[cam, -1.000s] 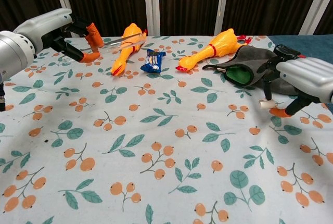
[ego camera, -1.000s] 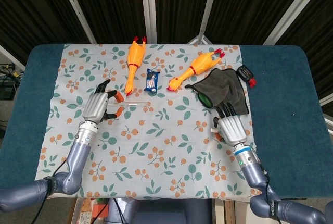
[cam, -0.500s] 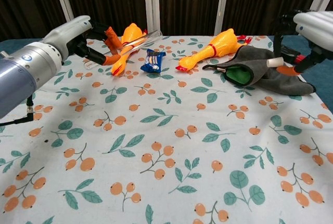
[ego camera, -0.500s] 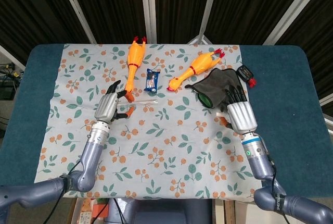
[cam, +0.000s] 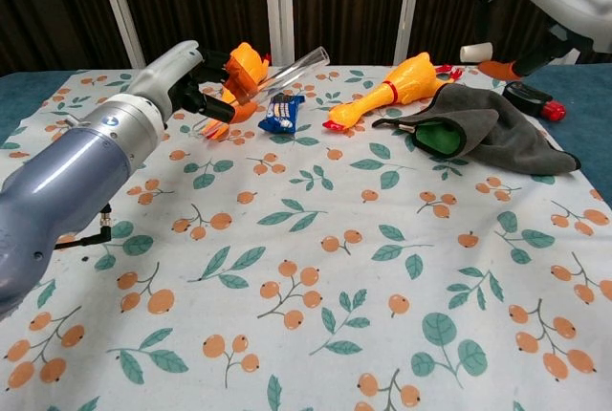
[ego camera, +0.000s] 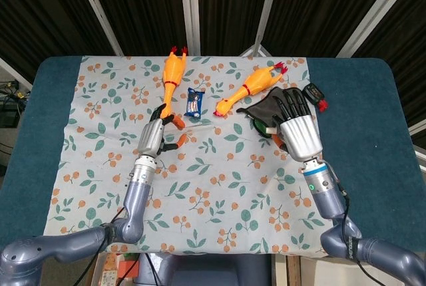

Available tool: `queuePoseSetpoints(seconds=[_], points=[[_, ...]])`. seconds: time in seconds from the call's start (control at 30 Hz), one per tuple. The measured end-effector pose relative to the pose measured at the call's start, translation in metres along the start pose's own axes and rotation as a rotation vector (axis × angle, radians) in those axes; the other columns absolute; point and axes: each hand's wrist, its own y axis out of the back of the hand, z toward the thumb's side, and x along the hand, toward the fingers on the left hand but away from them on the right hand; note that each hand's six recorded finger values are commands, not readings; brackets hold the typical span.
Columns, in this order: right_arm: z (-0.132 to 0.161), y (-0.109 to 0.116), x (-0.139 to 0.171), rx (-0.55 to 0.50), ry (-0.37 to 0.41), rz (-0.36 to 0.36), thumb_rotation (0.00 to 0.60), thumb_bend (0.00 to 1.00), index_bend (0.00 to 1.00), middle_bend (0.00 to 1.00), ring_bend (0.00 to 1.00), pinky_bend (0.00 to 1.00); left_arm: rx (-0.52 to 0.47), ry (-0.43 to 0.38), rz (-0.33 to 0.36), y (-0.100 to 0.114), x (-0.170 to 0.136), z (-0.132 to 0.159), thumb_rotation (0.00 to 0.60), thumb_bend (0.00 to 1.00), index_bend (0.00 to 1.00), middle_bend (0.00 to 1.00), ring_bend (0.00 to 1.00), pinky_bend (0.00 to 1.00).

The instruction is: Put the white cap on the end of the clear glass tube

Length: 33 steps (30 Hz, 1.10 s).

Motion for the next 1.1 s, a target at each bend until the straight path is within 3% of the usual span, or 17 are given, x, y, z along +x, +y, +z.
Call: queuePoseSetpoints(seconds=[0.43,1.1], points=[[0.041,-0.003,-0.027,0.126,0.157,-0.035,0.600,0.36,0.63,0.18,0.02,0.00,0.046,-0.006,-0.021,-0.003,0.003,0.014,0.600,0.79,0.61,0.49,0.03,0.00],[0.063,-0.006,-0.037,0.129,0.125,-0.072,0.600,0.36,0.63,0.18,0.02,0.00,-0.024,0.029,-0.019,-0.025,-0.004,0.020,0.600,0.79,0.61,0.49,0.03,0.00]])
